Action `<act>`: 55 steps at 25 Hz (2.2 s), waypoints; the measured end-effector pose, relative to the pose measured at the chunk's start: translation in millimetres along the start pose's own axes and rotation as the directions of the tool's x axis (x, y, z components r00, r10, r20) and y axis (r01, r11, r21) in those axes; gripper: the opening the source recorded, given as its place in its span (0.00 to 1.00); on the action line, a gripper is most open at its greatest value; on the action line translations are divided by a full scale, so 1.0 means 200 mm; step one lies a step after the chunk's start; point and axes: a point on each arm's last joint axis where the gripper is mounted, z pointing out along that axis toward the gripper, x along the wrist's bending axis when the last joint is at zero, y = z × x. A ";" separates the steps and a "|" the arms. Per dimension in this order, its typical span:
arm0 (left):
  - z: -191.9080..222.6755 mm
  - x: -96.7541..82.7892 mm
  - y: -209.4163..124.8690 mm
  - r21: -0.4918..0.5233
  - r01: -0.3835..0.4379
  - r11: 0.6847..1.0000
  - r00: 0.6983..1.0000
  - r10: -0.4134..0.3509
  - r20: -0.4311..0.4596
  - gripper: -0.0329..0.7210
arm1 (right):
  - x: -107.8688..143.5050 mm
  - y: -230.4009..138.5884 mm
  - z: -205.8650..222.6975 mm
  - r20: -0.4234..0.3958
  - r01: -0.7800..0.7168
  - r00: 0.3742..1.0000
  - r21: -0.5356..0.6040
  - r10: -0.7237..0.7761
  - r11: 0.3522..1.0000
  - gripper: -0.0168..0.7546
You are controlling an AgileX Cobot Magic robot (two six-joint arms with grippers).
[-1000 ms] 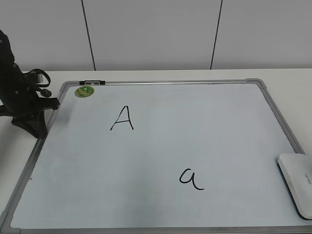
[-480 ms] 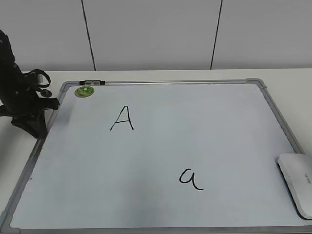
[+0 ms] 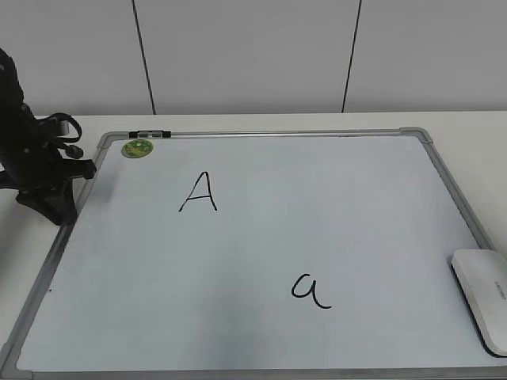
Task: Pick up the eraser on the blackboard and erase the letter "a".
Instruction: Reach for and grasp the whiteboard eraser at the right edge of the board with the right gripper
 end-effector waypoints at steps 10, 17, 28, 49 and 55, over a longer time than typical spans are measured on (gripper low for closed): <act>0.00 -0.02 0.00 0.006 -0.030 1.000 0.999 0.030 -0.027 0.21 | 0.00 0.02 0.03 0.001 -0.002 1.000 0.001 0.002 1.000 0.72; 0.01 -0.04 -0.01 0.009 -0.069 0.998 0.996 0.070 -0.061 0.21 | -0.01 0.07 0.13 0.004 -0.019 1.000 0.077 0.018 0.997 0.72; 0.01 -0.04 -0.01 0.009 -0.071 0.997 0.995 0.071 -0.064 0.21 | -0.03 0.15 0.33 0.013 -0.047 0.999 0.174 0.046 0.984 0.79; 0.01 -0.04 -0.01 0.007 -0.071 0.997 0.995 0.071 -0.064 0.21 | -0.04 0.23 0.62 0.013 -0.088 0.996 0.267 0.088 0.960 0.81; 0.01 -0.04 -0.01 0.005 -0.071 0.997 0.995 0.071 -0.064 0.21 | -0.04 0.23 0.65 0.015 -0.091 0.996 0.285 0.091 0.954 0.79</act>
